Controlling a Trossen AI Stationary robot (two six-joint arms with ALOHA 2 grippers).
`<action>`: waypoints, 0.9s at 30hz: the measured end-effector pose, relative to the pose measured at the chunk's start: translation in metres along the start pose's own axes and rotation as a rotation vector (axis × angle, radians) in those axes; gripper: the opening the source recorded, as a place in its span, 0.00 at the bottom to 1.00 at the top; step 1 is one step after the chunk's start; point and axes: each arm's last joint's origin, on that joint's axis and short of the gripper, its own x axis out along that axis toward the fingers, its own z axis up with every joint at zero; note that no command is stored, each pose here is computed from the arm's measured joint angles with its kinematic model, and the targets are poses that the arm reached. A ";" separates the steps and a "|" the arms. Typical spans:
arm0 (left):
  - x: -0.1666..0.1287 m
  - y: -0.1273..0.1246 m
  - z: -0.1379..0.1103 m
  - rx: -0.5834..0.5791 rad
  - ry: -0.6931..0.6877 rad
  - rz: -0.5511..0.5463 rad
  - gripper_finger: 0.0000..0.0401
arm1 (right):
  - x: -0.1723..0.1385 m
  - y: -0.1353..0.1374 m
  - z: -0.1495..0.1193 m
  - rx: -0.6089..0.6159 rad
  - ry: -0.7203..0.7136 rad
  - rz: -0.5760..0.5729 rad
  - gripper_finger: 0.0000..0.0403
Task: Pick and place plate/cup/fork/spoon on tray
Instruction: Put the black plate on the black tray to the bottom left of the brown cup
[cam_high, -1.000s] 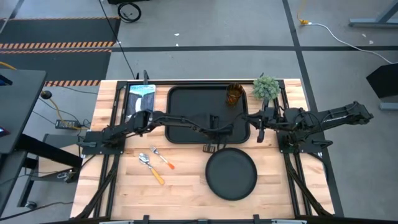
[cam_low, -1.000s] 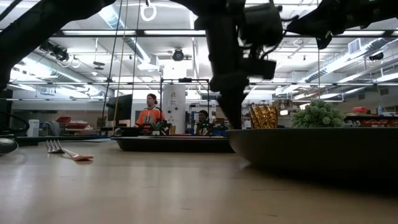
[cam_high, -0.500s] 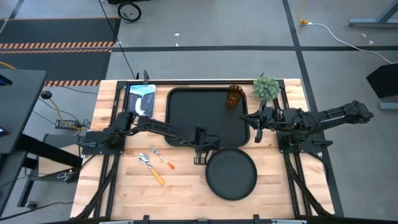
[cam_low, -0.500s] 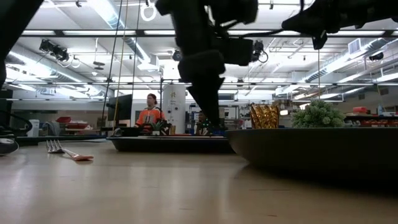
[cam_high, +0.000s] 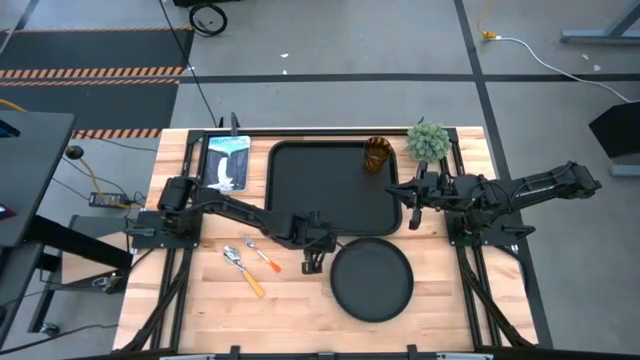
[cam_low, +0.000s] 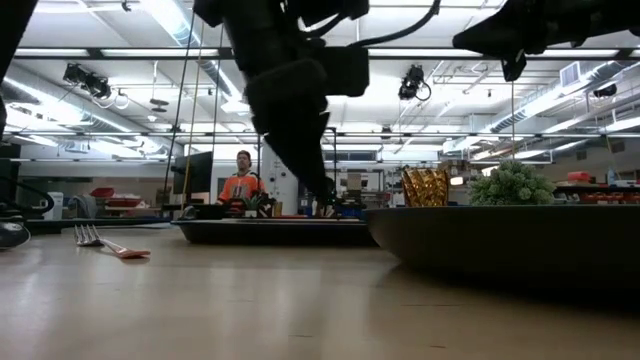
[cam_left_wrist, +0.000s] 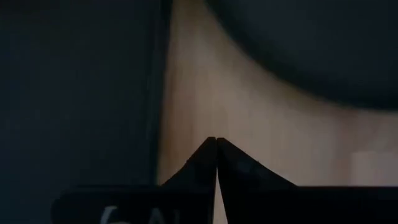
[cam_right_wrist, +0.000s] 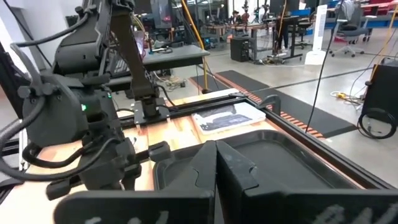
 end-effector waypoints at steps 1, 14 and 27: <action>0.002 -0.001 0.000 -0.030 -0.015 -0.023 0.05 | 0.000 0.000 0.000 -0.002 0.003 0.000 0.02; 0.001 0.015 0.006 -0.302 0.016 -0.269 0.34 | 0.007 0.003 -0.005 -0.023 0.031 0.001 0.02; 0.007 0.014 0.012 -0.452 -0.013 -0.329 0.52 | 0.010 0.004 -0.006 -0.023 0.029 0.001 0.02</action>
